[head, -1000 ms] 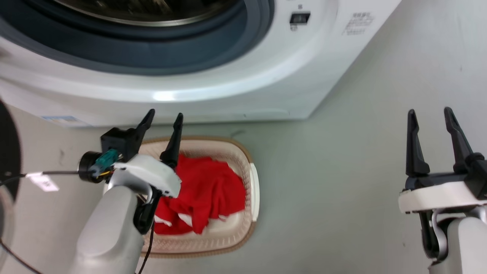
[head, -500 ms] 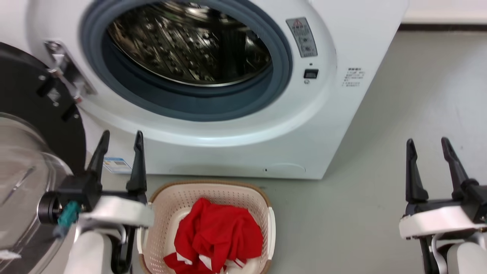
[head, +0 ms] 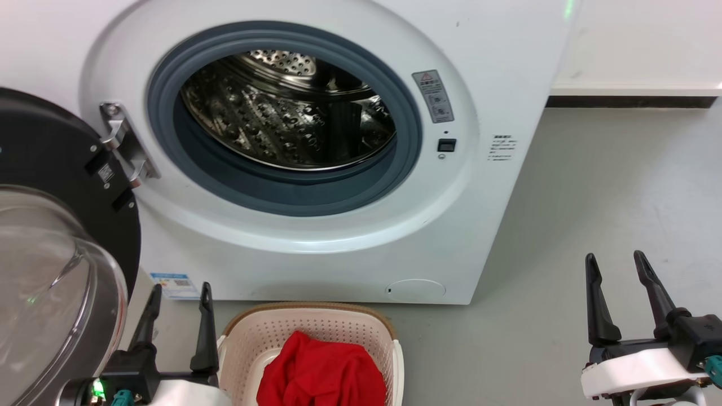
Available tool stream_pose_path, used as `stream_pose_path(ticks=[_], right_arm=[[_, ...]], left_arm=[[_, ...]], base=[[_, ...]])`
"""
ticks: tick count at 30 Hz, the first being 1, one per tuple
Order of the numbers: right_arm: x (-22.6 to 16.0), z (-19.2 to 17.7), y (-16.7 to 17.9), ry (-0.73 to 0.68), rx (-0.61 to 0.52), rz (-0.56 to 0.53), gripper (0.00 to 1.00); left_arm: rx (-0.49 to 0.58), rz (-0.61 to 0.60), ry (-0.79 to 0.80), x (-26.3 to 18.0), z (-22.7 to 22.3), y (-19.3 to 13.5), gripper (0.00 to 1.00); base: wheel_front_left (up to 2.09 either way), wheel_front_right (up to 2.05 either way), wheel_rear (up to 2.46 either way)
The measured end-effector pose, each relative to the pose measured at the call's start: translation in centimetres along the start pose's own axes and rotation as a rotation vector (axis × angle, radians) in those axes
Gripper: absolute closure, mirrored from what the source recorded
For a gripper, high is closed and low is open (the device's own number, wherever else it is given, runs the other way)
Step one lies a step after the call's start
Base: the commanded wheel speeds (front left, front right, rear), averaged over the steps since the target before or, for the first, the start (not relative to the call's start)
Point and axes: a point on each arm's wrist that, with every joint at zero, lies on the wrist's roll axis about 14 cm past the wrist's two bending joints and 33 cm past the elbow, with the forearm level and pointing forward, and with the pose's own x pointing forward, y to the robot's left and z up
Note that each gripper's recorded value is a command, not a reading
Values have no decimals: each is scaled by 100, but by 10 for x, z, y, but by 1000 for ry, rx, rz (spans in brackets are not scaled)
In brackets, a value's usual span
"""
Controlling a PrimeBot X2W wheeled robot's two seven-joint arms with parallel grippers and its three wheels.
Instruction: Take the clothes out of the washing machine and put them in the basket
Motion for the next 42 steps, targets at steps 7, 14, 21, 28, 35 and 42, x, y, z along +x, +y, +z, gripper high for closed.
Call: stream_pose_path(ticks=[7,14,21,28,35,42], right_arm=[[-7,10,-7,-27,12,-26,0],[-7,8,-8,-21,15,-27,0],[-7,6,-8,-15,17,-28,0],[-7,4,-9,-10,16,-30,0],[-11,-9,-9,34,24,-34,100],[-16,-23,-12,81,127,-66,100]], left_arm=[[12,-26,-6,0,2,-11,0],[21,-39,-24,3,7,-15,0],[22,-44,-27,6,8,-17,0],[14,-45,-23,8,6,-18,0],[2,-34,37,2,-12,-16,100],[-99,4,111,-3,-29,-10,100]], base=[[0,0,0],[0,0,0],[0,0,0],[0,0,0],[0,0,0],[0,0,0]])
